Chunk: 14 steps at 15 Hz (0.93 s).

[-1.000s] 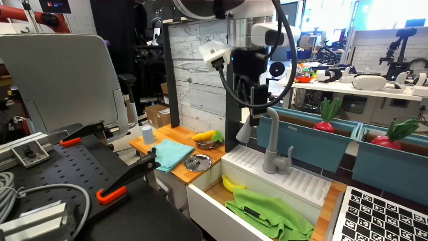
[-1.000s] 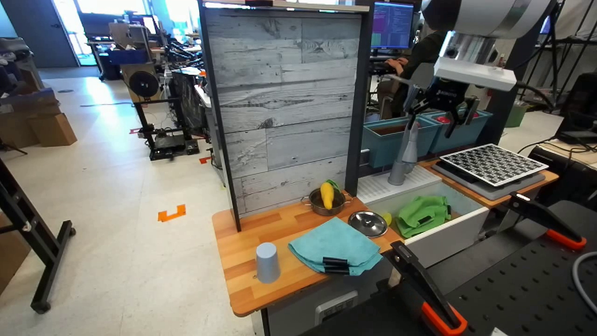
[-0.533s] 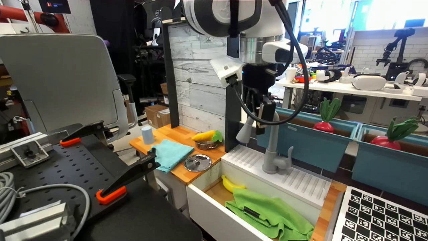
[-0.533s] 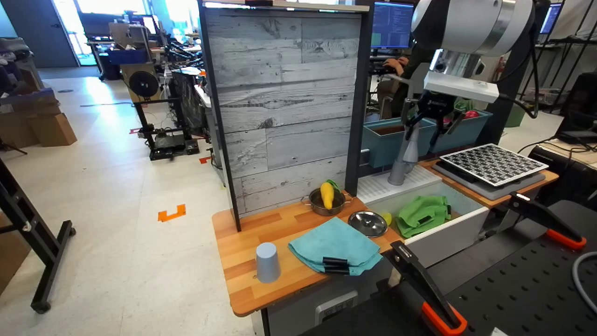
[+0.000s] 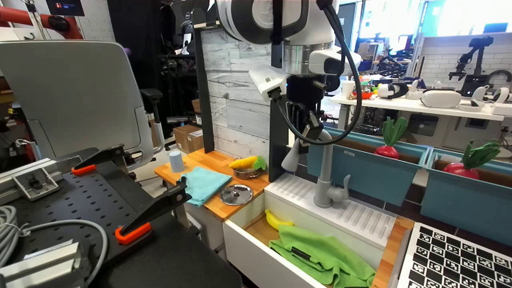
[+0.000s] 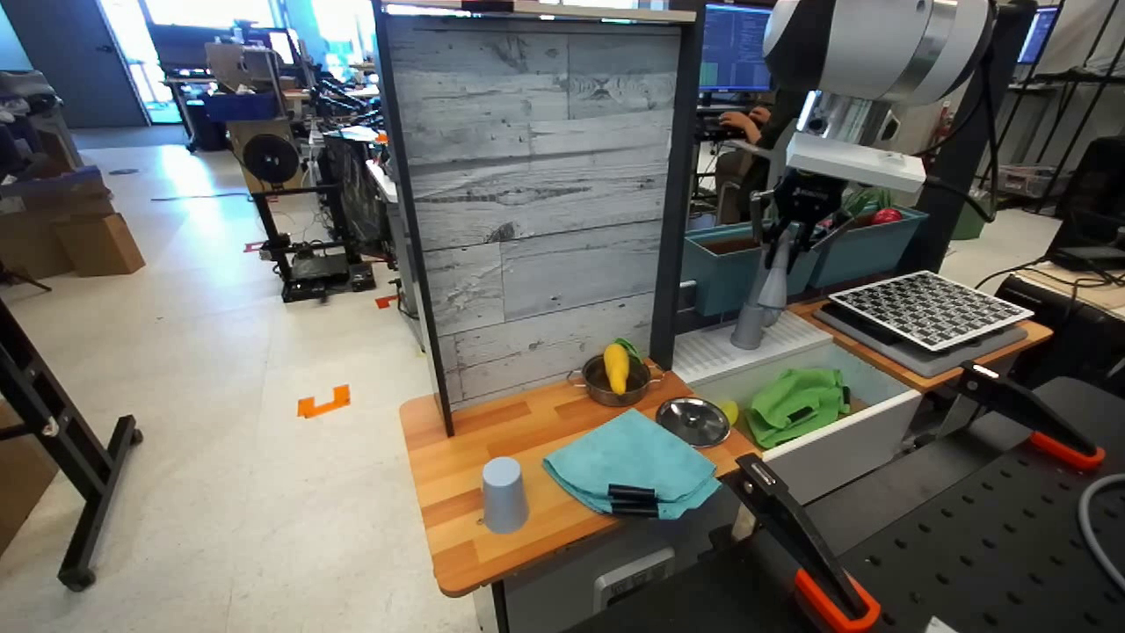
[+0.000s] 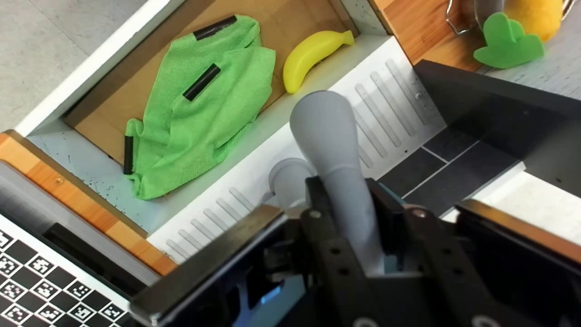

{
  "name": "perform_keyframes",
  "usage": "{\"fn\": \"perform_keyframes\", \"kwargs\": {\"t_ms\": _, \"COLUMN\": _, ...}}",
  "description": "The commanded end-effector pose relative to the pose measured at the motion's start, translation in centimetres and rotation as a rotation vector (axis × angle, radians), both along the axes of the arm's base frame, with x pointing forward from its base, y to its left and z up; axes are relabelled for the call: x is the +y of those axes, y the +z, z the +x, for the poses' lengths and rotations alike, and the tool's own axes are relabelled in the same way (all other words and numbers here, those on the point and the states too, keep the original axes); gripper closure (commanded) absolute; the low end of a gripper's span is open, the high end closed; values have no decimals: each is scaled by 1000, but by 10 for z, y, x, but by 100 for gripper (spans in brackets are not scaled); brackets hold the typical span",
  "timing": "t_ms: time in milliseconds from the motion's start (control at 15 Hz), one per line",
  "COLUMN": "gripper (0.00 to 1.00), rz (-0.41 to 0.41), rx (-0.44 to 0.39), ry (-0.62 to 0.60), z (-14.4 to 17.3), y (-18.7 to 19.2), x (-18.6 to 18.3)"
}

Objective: Move the tap nozzle to the left

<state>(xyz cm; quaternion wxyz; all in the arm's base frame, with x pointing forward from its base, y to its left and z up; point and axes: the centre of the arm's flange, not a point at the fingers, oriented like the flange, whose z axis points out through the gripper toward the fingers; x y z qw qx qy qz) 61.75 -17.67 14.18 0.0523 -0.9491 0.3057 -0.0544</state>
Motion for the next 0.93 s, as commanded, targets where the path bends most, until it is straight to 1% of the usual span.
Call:
{"fn": "perform_keyframes", "kwargs": {"t_ms": 0, "gripper": 94, "rz": 14, "rx": 30, "ry": 0, "z": -3, "y": -2, "x": 11}}
{"fn": "perform_keyframes", "kwargs": {"t_ms": 133, "gripper": 94, "rz": 43, "rx": 28, "ry": -18, "z": 2, "y": -1, "x": 11}}
{"fn": "perform_keyframes", "kwargs": {"t_ms": 467, "gripper": 94, "rz": 172, "rx": 24, "ry": -40, "z": 22, "y": 8, "x": 19}}
{"fn": "perform_keyframes", "kwargs": {"t_ms": 733, "gripper": 94, "rz": 238, "rx": 34, "ry": -48, "z": 38, "y": 10, "x": 25}}
{"fn": "perform_keyframes", "kwargs": {"t_ms": 867, "gripper": 94, "rz": 253, "rx": 42, "ry": -50, "z": 44, "y": 10, "x": 26}}
